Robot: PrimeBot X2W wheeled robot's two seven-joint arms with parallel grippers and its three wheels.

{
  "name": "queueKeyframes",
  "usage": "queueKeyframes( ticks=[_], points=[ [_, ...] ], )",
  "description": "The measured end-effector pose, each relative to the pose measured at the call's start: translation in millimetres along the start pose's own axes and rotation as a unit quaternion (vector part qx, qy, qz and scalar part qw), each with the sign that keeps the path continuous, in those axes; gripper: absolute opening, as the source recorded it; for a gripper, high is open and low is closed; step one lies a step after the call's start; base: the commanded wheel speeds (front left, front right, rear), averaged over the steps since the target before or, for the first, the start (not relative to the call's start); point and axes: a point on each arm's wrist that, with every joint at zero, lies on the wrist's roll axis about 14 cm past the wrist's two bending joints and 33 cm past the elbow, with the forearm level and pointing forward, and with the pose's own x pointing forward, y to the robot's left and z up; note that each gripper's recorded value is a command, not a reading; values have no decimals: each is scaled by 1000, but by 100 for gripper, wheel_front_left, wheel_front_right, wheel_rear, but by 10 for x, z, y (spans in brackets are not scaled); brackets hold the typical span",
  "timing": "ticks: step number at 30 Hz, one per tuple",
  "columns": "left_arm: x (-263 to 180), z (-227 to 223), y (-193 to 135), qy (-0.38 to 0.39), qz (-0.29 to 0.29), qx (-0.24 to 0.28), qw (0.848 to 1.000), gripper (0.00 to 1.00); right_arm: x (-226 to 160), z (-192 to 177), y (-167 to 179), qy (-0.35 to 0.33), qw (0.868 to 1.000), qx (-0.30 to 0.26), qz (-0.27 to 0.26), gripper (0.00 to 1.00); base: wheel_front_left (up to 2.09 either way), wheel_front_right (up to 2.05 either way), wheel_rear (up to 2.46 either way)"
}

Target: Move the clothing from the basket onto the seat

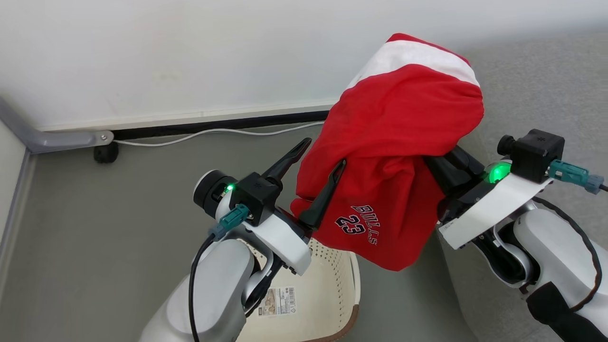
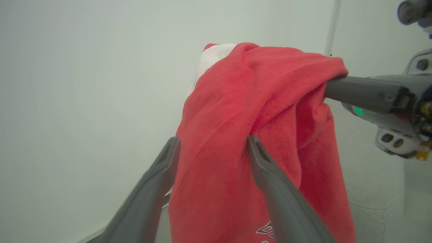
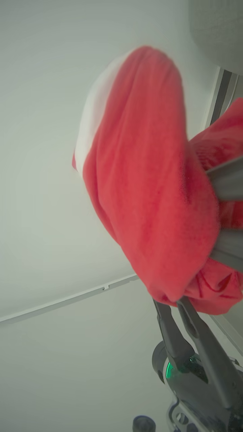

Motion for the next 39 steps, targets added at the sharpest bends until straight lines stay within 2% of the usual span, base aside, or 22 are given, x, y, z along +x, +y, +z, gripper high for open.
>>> queueKeyframes(
  ticks=[19, 39],
  points=[
    [270, -56, -911, 1, -131, -23, 991, 100, -765, 403, -353, -39, 993, -34, -105, 0, 0, 0, 0],
    [399, -187, -1880, 12, -271, -59, 961, 100, -1544, 783, -675, -82, 970, -70, -219, 0, 0, 0, 0]
  ],
)
